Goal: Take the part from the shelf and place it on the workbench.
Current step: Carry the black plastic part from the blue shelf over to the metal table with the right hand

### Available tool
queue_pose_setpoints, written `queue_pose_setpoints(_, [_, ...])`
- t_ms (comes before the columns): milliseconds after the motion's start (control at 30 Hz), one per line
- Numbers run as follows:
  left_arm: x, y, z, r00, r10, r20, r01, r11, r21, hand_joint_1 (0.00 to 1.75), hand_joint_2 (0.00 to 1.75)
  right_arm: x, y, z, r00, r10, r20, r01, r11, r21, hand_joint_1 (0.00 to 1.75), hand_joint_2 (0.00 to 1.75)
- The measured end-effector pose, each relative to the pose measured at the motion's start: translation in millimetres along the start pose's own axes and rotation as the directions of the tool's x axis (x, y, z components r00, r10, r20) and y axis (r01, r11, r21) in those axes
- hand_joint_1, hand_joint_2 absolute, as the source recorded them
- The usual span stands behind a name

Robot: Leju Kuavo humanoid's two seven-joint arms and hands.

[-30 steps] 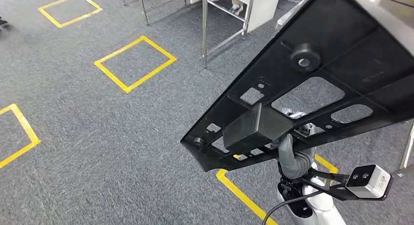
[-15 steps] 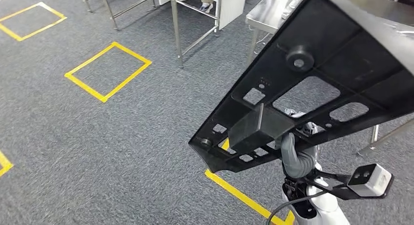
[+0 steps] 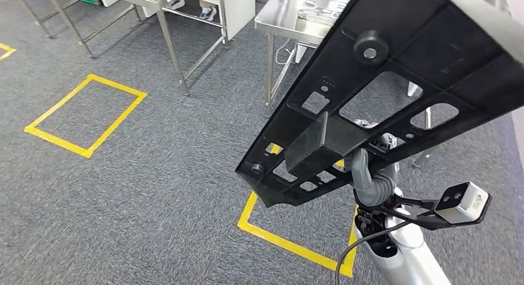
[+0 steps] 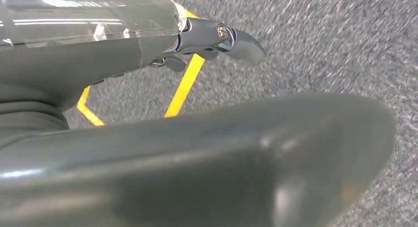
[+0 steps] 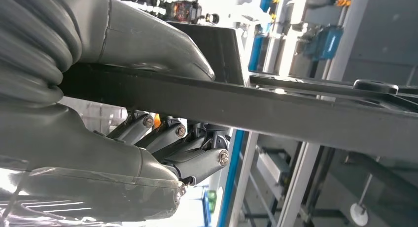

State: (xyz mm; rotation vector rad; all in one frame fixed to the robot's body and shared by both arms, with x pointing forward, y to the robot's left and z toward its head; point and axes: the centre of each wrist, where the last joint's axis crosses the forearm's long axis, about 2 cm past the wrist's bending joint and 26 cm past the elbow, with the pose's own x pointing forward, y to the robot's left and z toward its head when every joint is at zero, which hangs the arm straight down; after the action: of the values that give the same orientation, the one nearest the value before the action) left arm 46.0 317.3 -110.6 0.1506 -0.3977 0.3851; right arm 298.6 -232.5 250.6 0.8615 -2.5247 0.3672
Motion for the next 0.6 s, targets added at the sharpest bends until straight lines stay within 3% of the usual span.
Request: queue_pose_setpoints(600, [3.0, -4.7, -0.5, 1.000, -0.012, 0.007, 0.012, 1.000, -0.012, 0.00, 0.00, -7.3, 5.1, -6.6, 1.000, 0.008, 0.001, -0.008, 1.000, -0.012, 1.75, 1.75])
